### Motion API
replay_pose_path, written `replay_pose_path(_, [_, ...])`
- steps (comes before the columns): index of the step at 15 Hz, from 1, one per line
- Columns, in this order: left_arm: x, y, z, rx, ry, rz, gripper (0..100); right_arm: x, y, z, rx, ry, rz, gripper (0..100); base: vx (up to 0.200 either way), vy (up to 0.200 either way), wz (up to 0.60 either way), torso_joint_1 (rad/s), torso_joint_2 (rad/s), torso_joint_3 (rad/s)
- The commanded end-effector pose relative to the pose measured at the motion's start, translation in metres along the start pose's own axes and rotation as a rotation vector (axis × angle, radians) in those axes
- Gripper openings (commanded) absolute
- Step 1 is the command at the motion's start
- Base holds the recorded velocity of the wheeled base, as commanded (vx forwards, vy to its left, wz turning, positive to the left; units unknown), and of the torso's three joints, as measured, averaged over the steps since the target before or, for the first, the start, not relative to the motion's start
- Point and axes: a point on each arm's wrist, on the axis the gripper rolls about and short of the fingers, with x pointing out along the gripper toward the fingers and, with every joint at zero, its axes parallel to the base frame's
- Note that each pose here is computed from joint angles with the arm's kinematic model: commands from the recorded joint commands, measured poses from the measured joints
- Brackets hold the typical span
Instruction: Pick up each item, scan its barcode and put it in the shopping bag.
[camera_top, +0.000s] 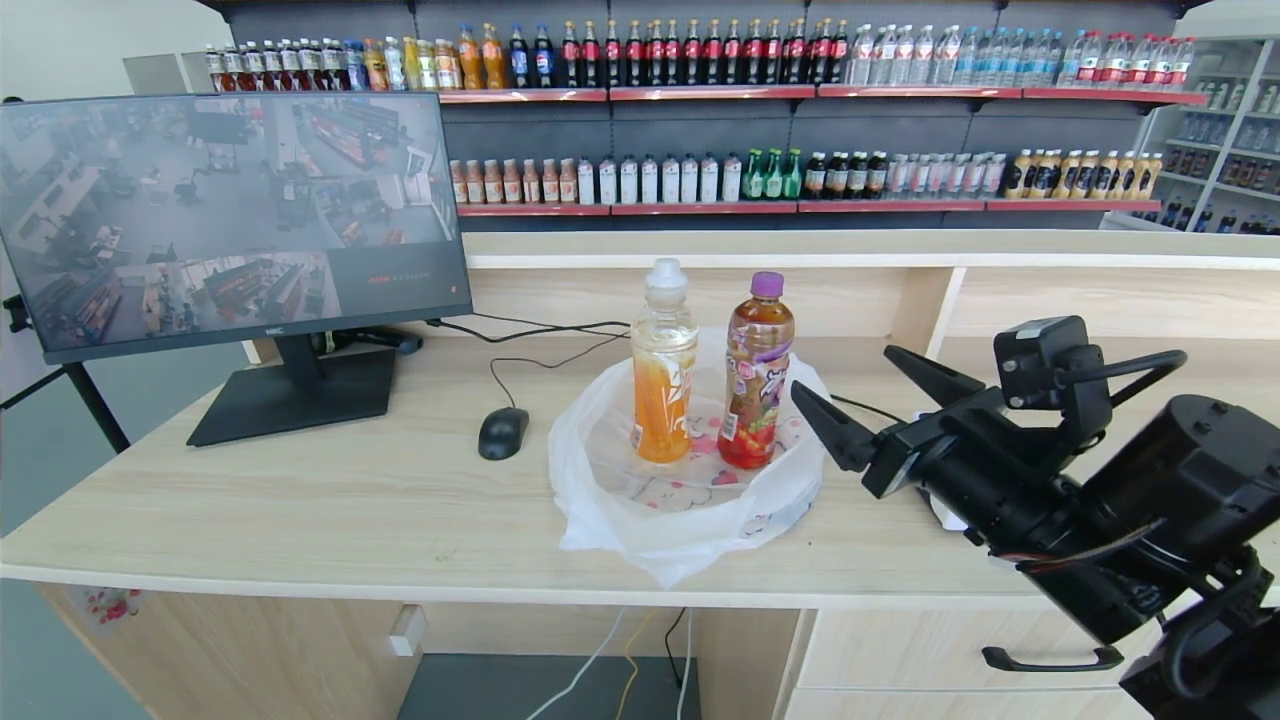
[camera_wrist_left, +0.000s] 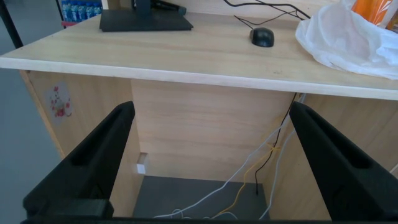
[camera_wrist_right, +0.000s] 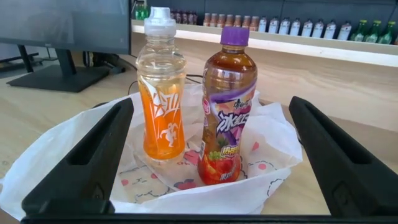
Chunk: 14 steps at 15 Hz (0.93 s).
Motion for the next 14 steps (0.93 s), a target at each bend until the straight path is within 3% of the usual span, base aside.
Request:
replay_pose_path(1, [-0.0001,0.0000,-0.0001,-0.001,0.000,0.000,100,-0.0018,0.0001,0.0021,0.000,-0.006,0.001,100,0.000,0.000,0.00,0.000,0.00,0.000])
replay_pose_path(8, [-0.0001,0.0000,0.0001,-0.001,-0.001,0.000,100,-0.0031,-0.0009,0.0038,-0.001,-0.010,-0.003,100,0.000,0.000,0.00,0.000,0.00,0.000])
replay_pose_path(12, [-0.0001,0.0000,0.0001,-0.001,-0.001,0.000,100,-0.0038,-0.0017,0.0036,-0.001,-0.009,-0.005,100,-0.200,0.000,0.00,0.011,0.00,0.000])
replay_pose_path(14, [-0.0001,0.0000,0.0001,-0.001,-0.001,0.000,100,-0.0039,-0.0018,0.0041,-0.001,-0.010,-0.006,100,0.000,0.000,0.00,0.000,0.00,0.000])
